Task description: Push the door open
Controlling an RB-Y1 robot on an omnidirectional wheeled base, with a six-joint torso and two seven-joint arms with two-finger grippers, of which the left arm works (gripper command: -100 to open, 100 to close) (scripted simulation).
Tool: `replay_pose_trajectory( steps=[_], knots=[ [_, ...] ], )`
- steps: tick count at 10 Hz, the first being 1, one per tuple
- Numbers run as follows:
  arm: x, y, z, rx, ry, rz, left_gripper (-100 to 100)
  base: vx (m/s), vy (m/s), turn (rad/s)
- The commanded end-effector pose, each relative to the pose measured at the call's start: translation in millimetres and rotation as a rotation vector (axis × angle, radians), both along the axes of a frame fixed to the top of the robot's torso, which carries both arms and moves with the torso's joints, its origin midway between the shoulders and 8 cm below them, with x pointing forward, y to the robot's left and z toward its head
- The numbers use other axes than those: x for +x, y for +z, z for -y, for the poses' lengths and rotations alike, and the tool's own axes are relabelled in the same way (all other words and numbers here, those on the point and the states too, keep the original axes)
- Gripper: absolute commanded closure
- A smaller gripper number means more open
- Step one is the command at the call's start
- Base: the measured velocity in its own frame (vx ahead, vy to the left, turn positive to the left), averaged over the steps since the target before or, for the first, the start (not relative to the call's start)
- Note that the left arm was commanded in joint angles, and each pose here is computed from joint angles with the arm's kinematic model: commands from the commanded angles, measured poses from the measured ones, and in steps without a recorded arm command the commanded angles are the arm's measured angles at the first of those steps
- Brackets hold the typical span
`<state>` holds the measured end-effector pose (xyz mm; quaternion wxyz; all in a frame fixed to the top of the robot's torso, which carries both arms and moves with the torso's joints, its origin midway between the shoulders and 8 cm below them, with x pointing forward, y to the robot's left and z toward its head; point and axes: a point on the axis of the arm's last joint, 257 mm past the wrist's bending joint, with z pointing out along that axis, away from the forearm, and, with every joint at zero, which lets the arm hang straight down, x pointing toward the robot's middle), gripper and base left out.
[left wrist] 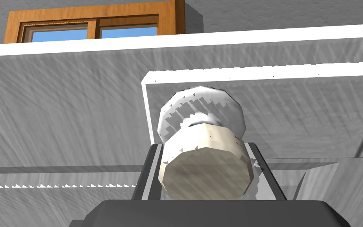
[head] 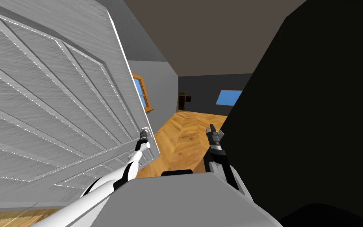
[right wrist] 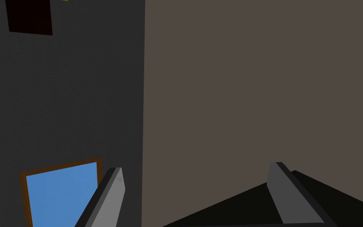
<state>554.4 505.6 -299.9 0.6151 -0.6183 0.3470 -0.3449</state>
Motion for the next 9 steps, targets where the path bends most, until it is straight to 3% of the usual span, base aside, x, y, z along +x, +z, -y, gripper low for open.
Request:
replay_pose_trajectory(
  steps=[1,6,7,8,9],
  knots=[
    [-5.1,3.0,-12.7,0.003,0.026,0.004,100,0.19,-0.039,0.053],
    [-21.0,3.6,-40.8,0.003,0.088,0.005,100,0.19,-0.022,0.047],
    [-21.2,-0.6,-37.4,-0.001,0.083,-0.003,100,0.078,0.002,0.029],
    [-27.9,2.2,-50.3,0.002,0.111,0.003,100,0.152,0.001,0.03],
    [-29.5,2.2,-52.7,0.003,0.117,0.003,100,0.186,0.007,0.043]
  ],
)
